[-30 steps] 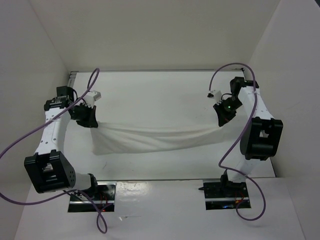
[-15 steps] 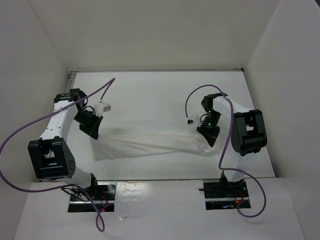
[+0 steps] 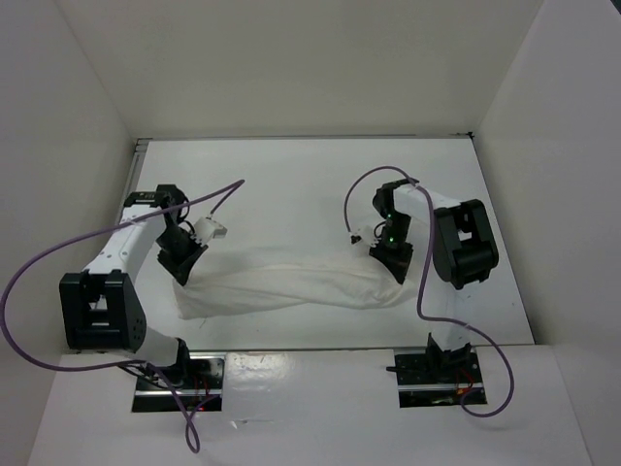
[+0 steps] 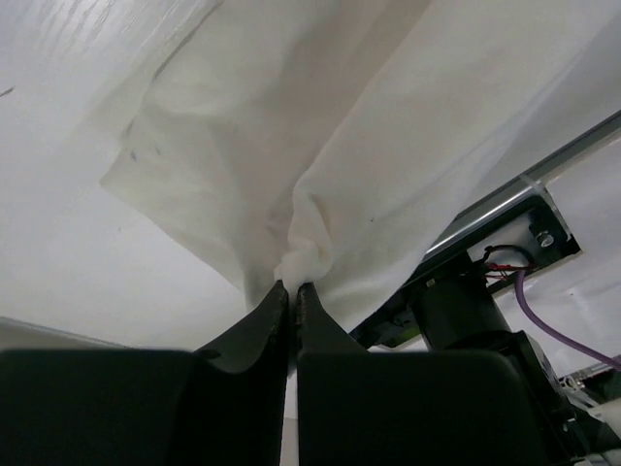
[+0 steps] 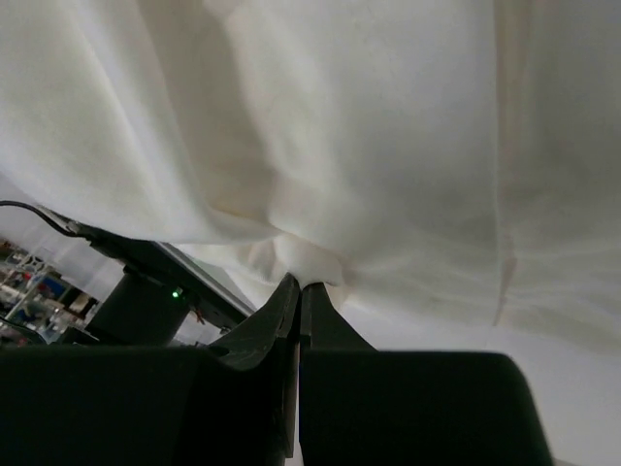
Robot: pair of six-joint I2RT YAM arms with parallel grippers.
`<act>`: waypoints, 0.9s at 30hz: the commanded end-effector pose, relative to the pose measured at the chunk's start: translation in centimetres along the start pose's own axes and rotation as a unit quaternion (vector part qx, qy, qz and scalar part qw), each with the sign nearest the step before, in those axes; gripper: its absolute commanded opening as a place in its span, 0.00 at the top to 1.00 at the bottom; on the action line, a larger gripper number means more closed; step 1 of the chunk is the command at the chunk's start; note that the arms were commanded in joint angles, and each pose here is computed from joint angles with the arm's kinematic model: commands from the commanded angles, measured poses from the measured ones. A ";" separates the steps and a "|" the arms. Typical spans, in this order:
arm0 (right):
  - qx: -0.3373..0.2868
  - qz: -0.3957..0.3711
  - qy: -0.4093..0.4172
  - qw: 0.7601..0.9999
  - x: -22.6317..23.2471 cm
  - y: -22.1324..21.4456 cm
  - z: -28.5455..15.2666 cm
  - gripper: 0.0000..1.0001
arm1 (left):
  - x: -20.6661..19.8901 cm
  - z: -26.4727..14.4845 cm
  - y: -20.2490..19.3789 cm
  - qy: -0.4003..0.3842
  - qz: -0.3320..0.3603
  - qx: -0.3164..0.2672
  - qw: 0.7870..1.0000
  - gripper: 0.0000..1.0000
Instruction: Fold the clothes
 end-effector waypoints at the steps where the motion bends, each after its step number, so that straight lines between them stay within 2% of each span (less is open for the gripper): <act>1: 0.025 0.000 0.025 0.999 0.4 0.2 1.0 1.00 | 0.3 1.4 0.9 -0.034 -0.001 -0.003 0.999 0.96; 12: 0.064 0.009 0.043 0.997 0.4 0.3 4.3 1.00 | -1.6 5.4 2.4 -0.085 0.054 0.064 0.993 0.96; 19: 0.029 0.048 0.009 0.998 -1.3 2.8 5.0 1.00 | -1.6 8.7 2.6 -0.127 0.028 0.109 0.986 0.96; 27: -0.029 0.101 -0.061 0.993 -4.9 7.0 4.5 1.00 | 2.1 12.5 4.5 -0.086 -0.022 0.146 0.985 0.96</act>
Point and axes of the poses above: each gripper's point midway between its finger pads, its own z axis out along the fingers, its own x axis along the line the jaws close on, y = z × x, the point moved 4 cm from there along -z, back along the fingers, and after that the axes turned 12 degrees about z, right-handed, at the moved point
